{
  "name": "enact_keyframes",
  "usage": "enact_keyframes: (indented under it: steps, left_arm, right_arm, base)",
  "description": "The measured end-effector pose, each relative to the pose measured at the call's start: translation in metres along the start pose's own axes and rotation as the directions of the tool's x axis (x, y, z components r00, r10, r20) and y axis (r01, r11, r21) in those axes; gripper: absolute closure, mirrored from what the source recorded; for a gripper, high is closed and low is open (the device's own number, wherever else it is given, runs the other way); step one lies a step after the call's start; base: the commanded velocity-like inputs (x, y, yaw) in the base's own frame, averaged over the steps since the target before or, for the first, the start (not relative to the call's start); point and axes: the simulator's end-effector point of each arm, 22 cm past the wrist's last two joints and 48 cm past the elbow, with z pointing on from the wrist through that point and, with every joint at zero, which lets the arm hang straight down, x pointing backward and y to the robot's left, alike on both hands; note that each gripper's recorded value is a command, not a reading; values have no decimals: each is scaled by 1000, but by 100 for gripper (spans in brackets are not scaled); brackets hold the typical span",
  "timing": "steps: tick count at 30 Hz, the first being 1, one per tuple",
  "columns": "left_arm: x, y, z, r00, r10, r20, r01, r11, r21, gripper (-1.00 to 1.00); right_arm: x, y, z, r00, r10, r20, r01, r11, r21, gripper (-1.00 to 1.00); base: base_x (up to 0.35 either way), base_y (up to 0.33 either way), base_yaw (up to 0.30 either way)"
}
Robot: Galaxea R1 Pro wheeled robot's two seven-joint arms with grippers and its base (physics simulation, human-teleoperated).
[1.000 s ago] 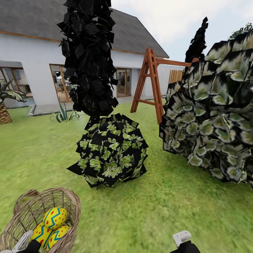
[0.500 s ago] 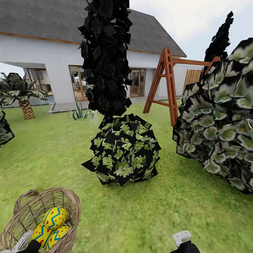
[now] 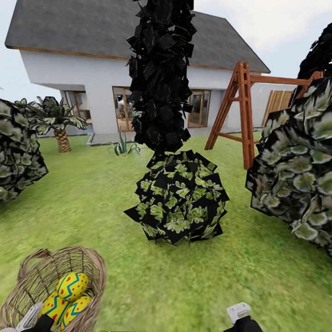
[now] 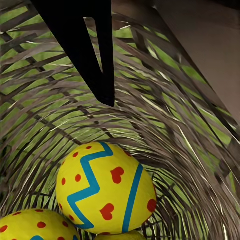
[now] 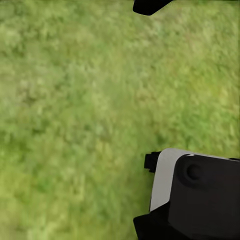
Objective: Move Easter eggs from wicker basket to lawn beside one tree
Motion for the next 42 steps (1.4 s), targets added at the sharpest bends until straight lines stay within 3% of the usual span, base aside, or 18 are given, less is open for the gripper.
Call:
enact_keyframes:
  steps: [20, 42]
  left_arm:
    - [1, 0, 0, 1000, 3, -2, -3, 1000, -2, 100]
    - [4, -8, -2, 1000, 0, -2, 0, 1000, 18, 100]
  right_arm:
    - [0, 0, 0, 1000, 3, -1, -3, 1000, -3, -100]
    - [-5, -1, -5, 1000, 9, 18, -9, 1000, -3, -100]
  base:
    - [0, 0, 249]
    - [0, 0, 66]
